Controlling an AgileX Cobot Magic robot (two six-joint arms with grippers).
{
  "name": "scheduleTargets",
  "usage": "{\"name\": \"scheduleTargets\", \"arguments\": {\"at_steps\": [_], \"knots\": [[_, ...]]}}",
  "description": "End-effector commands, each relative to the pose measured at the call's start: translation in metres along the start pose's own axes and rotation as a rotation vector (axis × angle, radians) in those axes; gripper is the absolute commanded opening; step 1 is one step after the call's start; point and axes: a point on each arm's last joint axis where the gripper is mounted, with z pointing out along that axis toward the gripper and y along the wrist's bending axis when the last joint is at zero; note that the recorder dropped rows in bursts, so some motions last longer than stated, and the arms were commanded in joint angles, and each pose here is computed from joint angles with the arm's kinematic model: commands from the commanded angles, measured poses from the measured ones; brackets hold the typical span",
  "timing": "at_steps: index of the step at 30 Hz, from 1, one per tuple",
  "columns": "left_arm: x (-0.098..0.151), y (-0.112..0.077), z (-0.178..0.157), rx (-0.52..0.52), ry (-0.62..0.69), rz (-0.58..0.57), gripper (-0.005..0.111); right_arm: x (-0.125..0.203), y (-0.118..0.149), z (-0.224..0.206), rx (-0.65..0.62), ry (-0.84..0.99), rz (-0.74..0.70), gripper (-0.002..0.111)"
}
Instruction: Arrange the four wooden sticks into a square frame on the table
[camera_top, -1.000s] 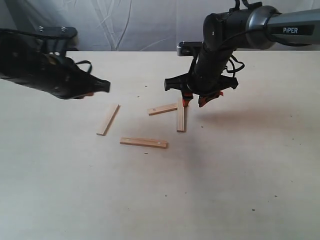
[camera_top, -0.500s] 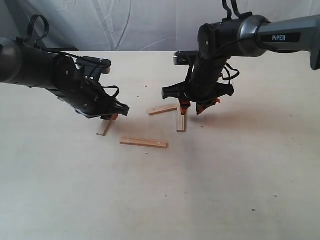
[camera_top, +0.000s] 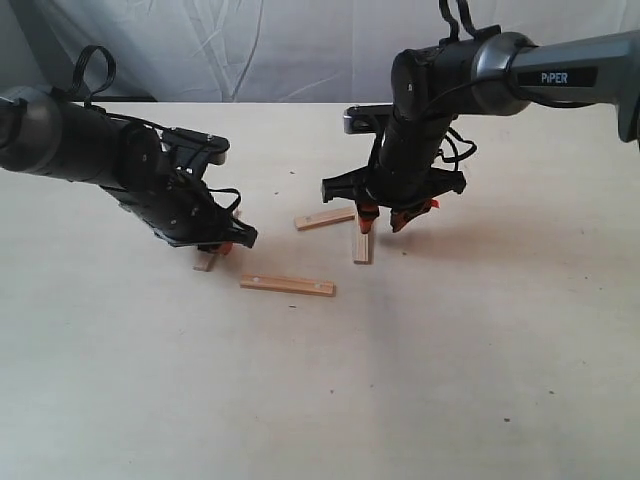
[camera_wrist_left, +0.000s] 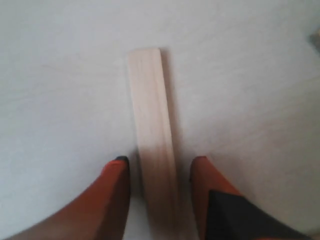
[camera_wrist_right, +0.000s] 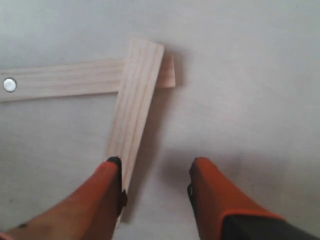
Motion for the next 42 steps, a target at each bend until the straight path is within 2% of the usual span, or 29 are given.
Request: {"name": "scheduleTargets", "arguments": {"at_steps": [1,3,11,17,25,28,32,39,42], "knots": [[0.006,0.000,0.009,-0.003,0.029,0.007,0.013,0.000,0.004,-0.001,-0.006,-0.008,-0.014,0.043],[0.003,0.000,0.007,-0.004,0.010,0.008,0.000,0.000,0.007,-0.001,-0.016,-0.019,-0.013,0.043],[-0.021,-0.003,-0.028,0.006,-0.078,0.007,0.000,-0.003,0.016,-0.001,-0.039,-0.064,-0.018,0.043],[-0.027,-0.006,-0.032,0.024,-0.109,-0.023,0.000,-0.004,0.014,0.005,-0.024,-0.081,0.004,0.043],[-0.030,-0.007,-0.032,0.042,-0.138,-0.076,0.000,0.004,0.010,0.046,-0.015,-0.001,0.043,0.043],[-0.030,-0.008,-0.032,0.056,-0.139,-0.110,0.000,0.003,0.011,0.048,-0.025,-0.014,0.059,0.034],[-0.031,-0.009,-0.032,0.062,-0.155,-0.132,0.000,-0.004,0.013,0.046,-0.058,-0.082,0.194,0.000],[-0.041,-0.008,-0.035,0.074,-0.246,-0.205,0.000,-0.014,0.016,0.045,-0.112,-0.181,0.291,0.008],[-0.046,-0.010,-0.030,0.090,-0.222,-0.216,0.000,-0.018,0.017,0.043,-0.135,-0.229,0.325,0.008]]}}
